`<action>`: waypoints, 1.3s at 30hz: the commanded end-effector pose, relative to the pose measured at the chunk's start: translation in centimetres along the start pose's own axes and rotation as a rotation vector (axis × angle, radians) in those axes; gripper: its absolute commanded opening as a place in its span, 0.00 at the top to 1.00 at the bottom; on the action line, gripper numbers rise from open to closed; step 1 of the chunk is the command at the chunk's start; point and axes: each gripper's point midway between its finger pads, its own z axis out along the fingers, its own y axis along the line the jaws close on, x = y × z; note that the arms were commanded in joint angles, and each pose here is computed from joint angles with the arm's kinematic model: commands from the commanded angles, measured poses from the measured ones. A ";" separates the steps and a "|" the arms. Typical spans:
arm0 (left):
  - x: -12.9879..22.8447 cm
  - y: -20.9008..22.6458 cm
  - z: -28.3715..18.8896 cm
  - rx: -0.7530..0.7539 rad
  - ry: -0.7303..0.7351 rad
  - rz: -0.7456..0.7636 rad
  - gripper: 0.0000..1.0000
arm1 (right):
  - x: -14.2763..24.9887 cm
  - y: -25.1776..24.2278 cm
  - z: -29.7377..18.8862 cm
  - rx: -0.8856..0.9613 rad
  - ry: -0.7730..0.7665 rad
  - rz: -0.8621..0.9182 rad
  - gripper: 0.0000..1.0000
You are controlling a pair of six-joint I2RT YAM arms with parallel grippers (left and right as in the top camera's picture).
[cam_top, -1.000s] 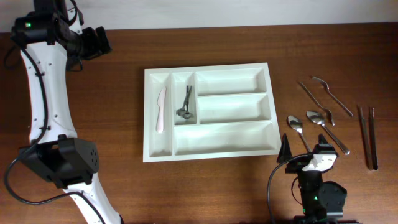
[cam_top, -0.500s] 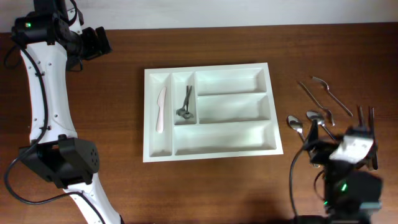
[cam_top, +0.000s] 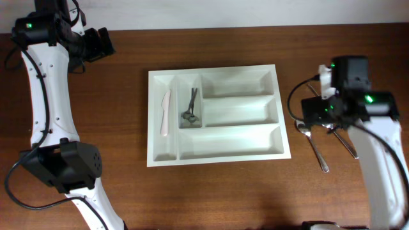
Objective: Pack container
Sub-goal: 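Raise the left arm away and reach the right gripper toward spoons, then grasp a metal spoon on the right side with the right gripper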
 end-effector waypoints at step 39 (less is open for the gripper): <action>-0.3 0.0 -0.5 -0.001 -0.017 0.007 0.01 | 7.1 2.5 15.1 -0.240 0.387 0.043 0.31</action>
